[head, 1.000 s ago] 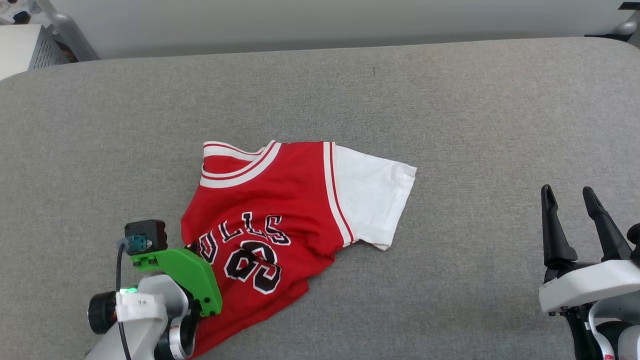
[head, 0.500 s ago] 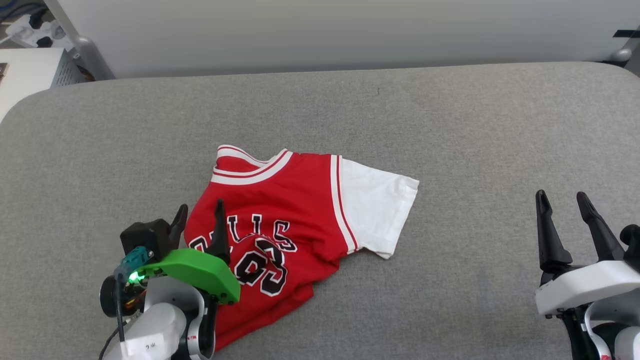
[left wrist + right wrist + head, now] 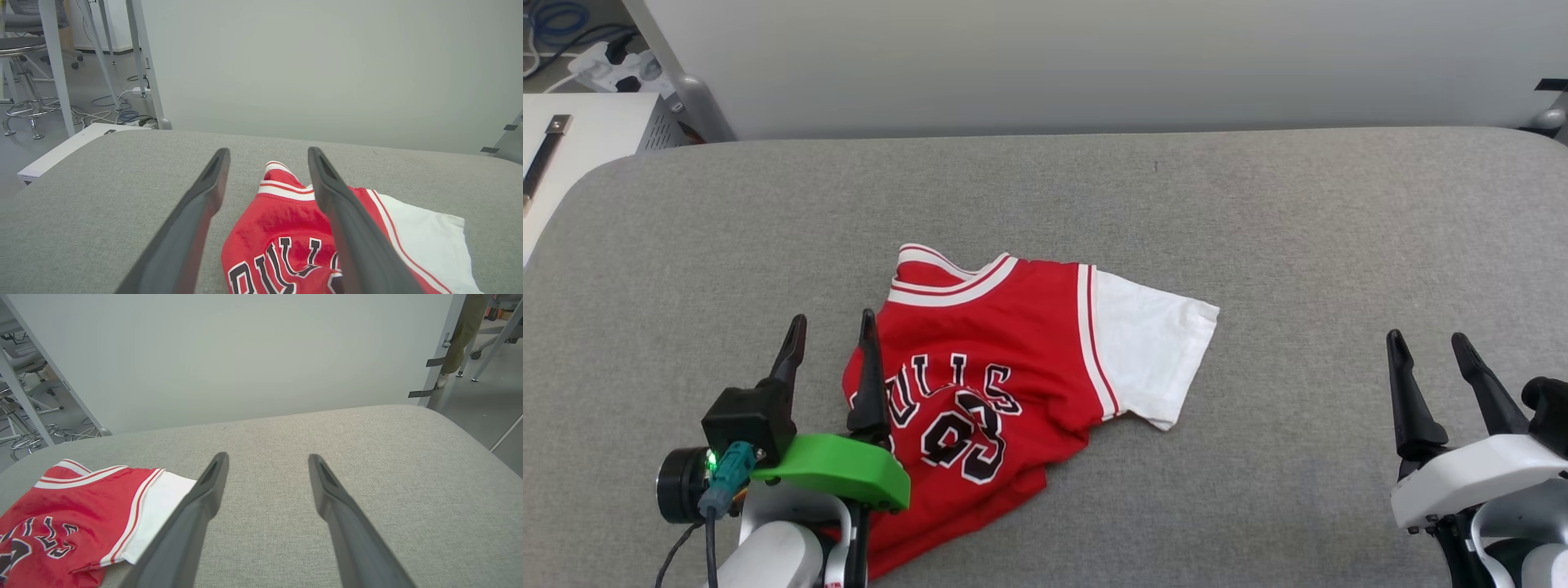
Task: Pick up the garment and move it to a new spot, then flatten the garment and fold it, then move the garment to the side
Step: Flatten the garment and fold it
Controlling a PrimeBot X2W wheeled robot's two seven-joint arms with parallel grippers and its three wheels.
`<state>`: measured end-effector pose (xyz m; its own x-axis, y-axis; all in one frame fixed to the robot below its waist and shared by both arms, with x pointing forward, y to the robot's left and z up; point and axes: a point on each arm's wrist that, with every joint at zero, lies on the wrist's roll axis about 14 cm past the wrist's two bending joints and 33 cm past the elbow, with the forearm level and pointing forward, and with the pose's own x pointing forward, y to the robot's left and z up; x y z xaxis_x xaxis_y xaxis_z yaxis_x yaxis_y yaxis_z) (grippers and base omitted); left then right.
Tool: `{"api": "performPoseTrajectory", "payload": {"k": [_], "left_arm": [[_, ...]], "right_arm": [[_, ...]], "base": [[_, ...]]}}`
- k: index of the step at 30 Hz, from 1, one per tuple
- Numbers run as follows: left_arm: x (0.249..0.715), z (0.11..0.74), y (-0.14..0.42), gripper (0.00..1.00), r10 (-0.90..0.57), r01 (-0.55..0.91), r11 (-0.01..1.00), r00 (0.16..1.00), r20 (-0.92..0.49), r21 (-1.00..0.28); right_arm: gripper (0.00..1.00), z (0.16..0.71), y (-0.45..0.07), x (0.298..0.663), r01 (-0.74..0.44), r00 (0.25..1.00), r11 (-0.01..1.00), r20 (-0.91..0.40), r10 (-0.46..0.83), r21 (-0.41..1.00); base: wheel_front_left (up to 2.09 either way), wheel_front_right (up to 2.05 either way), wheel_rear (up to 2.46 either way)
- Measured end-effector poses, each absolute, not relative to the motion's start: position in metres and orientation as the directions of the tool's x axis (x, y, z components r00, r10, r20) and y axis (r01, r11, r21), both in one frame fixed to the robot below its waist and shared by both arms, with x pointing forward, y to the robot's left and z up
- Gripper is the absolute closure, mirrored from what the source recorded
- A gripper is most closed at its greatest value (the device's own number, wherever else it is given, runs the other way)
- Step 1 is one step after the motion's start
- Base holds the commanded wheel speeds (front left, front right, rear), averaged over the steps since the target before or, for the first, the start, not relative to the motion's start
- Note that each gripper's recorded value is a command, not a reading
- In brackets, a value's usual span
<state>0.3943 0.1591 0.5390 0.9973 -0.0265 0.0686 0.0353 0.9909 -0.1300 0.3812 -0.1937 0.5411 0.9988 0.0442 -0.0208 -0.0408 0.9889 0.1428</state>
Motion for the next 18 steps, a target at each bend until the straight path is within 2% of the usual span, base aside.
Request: {"api": "performPoseTrajectory", "payload": {"k": [8,12,18], "left_arm": [[0.390,0.549,0.168,0.00,-0.025,0.035,0.994,0.995,0.093,-0.104],[0.389,0.552,0.179,0.00,0.004,0.007,0.994,0.995,0.104,-0.111],[0.390,0.550,0.196,0.00,0.052,-0.039,0.992,0.993,0.107,-0.121]], "right_arm": [[0.00,0.511,-0.196,0.390,-0.043,0.986,0.982,-0.148,0.071,0.186],[0.00,0.498,-0.202,0.408,-0.053,0.971,0.980,-0.220,0.096,0.190],[0.00,0.467,-0.180,0.439,-0.155,0.888,0.970,-0.404,0.220,0.186]], "base": [[0.00,0.00,0.00],[0.00,0.00,0.00],[0.00,0.00,0.00]]}}
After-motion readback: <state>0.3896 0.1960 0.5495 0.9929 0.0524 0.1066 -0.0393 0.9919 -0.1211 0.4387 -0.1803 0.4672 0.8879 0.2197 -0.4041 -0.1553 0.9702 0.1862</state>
